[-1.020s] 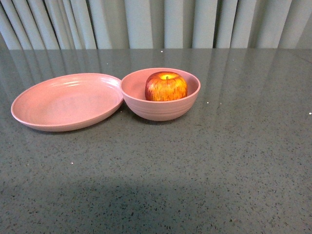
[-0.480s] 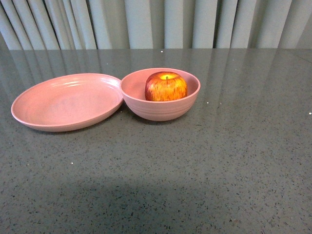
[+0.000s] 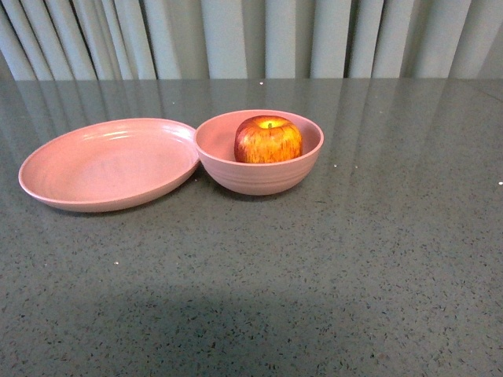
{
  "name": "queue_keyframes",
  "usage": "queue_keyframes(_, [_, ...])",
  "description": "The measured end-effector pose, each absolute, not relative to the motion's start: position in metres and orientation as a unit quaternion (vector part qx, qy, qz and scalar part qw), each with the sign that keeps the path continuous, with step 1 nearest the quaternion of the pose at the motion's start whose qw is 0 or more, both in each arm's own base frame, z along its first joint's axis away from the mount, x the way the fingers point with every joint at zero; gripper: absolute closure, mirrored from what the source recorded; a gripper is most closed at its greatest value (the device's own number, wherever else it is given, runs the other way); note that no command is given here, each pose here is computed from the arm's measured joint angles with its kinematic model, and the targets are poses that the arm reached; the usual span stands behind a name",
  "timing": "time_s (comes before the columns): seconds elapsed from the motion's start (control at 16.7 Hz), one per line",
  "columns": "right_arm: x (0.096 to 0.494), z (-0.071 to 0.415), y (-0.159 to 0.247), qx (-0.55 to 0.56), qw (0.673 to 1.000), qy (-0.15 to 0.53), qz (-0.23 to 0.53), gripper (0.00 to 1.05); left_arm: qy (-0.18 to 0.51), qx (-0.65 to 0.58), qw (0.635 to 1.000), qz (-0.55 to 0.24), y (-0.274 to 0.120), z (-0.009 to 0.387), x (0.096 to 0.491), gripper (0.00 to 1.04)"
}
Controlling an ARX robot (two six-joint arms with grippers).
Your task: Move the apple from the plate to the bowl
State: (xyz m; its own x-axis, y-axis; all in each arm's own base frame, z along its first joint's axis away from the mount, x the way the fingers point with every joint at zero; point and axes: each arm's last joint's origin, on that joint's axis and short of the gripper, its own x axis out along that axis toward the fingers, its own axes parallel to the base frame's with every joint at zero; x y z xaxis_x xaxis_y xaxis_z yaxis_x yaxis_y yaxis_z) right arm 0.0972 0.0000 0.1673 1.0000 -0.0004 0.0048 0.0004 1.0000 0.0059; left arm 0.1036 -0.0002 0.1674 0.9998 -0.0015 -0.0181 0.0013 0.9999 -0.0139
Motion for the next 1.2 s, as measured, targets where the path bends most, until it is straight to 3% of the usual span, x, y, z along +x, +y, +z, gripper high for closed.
queue_keyframes(0.54, [0.0971,0.1674,0.0,0.003,1.0,-0.003,0.0,0.07,-0.001,-0.006,1.0,-0.001,-0.0002,0.1675,0.0974,1.03])
queue_keyframes(0.78, [0.0972,0.1673,0.0,0.003,1.0,-0.002,0.0,0.07,0.0,-0.005,1.0,-0.001,-0.0002,0.1674,0.0974,0.67])
queue_keyframes(1.08, [0.0971,0.1674,0.0,0.003,1.0,-0.003,0.0,0.07,-0.001,-0.005,1.0,-0.001,-0.0002,0.1675,0.0974,0.07])
queue_keyframes(1.2, [0.0971,0.1674,0.0,0.003,1.0,-0.003,0.0,0.07,-0.001,-0.005,1.0,-0.001,-0.0002,0.1675,0.0974,0.07])
